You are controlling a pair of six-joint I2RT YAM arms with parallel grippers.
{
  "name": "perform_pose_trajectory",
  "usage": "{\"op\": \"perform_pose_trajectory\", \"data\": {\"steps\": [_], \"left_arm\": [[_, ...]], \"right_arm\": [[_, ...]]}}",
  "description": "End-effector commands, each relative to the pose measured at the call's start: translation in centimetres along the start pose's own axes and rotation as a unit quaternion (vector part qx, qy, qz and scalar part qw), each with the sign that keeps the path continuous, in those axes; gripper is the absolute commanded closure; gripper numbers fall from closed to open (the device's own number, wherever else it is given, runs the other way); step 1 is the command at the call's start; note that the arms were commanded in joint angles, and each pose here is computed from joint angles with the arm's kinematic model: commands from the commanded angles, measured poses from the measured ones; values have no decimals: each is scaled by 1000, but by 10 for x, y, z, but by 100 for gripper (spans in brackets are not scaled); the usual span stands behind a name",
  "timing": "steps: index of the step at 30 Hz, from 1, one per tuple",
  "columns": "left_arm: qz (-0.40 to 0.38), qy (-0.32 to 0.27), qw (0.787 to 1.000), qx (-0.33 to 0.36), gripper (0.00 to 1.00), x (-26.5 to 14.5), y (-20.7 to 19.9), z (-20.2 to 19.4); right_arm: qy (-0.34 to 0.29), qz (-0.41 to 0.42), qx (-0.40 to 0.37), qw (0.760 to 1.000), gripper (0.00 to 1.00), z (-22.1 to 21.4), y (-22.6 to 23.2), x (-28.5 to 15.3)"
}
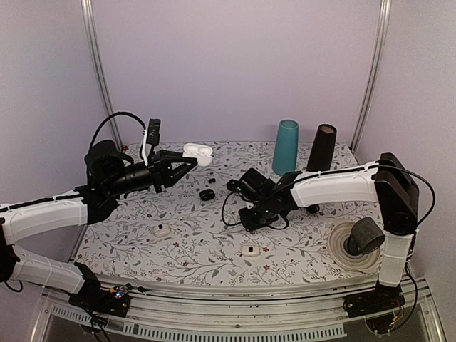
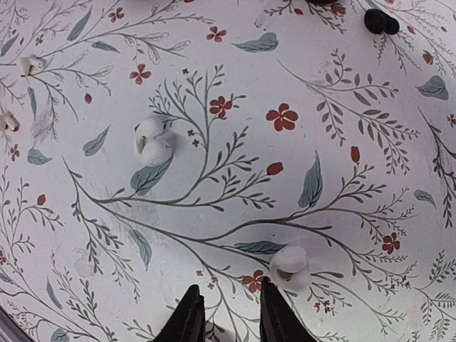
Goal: Insert the wireless bluetooth earbuds into the charging case
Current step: Move the right earbud to the center of the board.
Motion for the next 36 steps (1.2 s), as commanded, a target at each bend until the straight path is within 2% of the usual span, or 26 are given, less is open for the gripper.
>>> {"op": "perform_pose_trajectory", "data": {"steps": [1,14,36], "left_arm": [[-3,-18,1000,14,100,-1,-2,12],[-1,-19,1000,15,100,-2,-2,13],[-3,-16,1000,13,100,0,-2,14]], "right_arm": [[19,-23,-28,999,75,-6,-5,10],[50,-42,-46,997,80,-12,-10,28],[28,-63,-43,997,78,-2,-17,23]]}}
Point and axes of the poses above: each gripper's point midway between its finger pads, its own x axis out along the fingers, its own y axis along the line the jaws close on, z = x × y, the point moved 9 cm from there along -x, back along the fingers, and after that the axes turned 2 degrees about -x, right-handed, at the moved point
